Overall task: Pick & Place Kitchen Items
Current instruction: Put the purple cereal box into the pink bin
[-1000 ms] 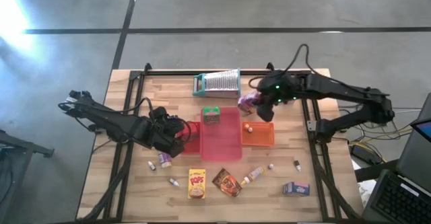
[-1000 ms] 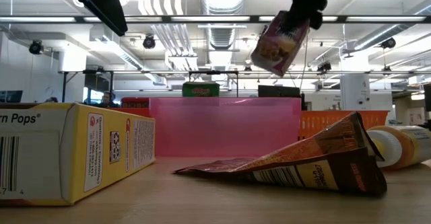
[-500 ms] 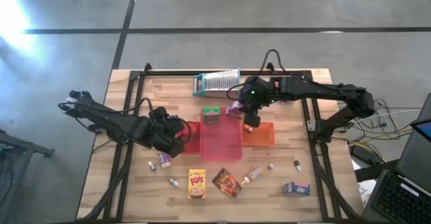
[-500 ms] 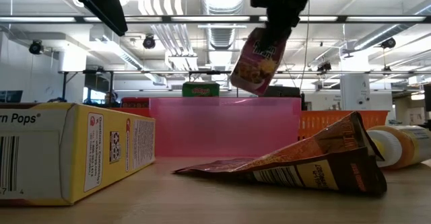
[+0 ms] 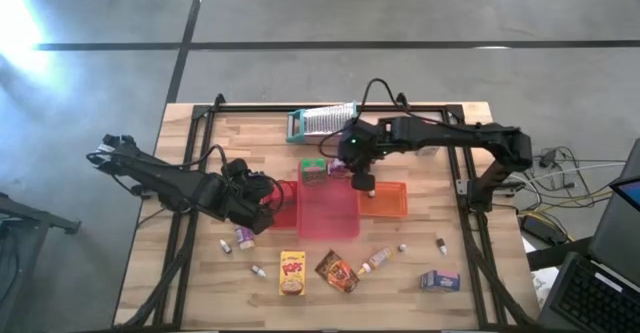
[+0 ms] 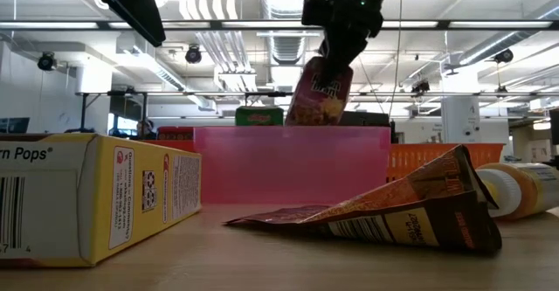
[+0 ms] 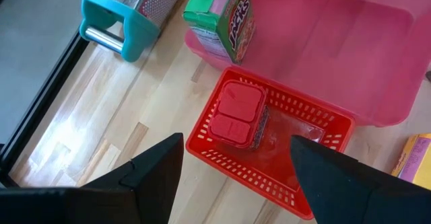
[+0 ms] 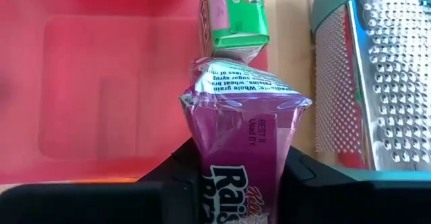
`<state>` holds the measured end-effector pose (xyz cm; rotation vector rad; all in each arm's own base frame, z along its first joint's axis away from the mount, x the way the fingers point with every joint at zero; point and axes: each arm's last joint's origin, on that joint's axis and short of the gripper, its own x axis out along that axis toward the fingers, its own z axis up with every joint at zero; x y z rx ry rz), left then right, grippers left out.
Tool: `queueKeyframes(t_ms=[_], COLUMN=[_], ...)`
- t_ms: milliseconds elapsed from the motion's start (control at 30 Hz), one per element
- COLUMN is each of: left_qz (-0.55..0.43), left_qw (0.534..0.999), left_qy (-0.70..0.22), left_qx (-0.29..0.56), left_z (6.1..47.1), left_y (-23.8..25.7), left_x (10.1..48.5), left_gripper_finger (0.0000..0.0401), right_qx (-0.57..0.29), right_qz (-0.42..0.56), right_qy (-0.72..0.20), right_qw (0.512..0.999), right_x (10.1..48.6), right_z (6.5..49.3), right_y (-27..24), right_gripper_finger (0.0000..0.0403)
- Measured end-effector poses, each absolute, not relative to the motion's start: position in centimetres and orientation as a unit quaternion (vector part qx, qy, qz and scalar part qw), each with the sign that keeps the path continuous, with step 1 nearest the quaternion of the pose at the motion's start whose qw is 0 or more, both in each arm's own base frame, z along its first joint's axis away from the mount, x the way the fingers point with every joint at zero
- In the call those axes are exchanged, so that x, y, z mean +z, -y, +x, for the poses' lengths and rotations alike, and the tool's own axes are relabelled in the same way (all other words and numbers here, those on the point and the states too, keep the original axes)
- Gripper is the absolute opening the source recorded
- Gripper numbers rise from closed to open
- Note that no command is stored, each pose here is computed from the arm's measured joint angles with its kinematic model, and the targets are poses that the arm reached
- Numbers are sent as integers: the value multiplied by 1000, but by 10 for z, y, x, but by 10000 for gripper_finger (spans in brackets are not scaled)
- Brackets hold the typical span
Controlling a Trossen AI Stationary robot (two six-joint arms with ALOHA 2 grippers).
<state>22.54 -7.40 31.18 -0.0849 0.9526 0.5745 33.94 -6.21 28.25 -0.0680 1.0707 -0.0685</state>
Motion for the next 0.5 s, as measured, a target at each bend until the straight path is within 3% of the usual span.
queueKeyframes(t_ms=[200, 500], left_qz=[-40, -40], left_qw=[848, 848], left_qy=[-452, -452], left_qx=[273, 273], left_z=[225, 225], left_y=[74, 74], left_x=[312, 312], left_gripper_finger=[276, 276], right_qx=[-45, -49], right_qz=[-46, -53], right_qy=[-534, -545], right_qw=[843, 836], right_x=[270, 257], right_z=[345, 352], right_y=[65, 67], right_gripper_finger=[109, 90])
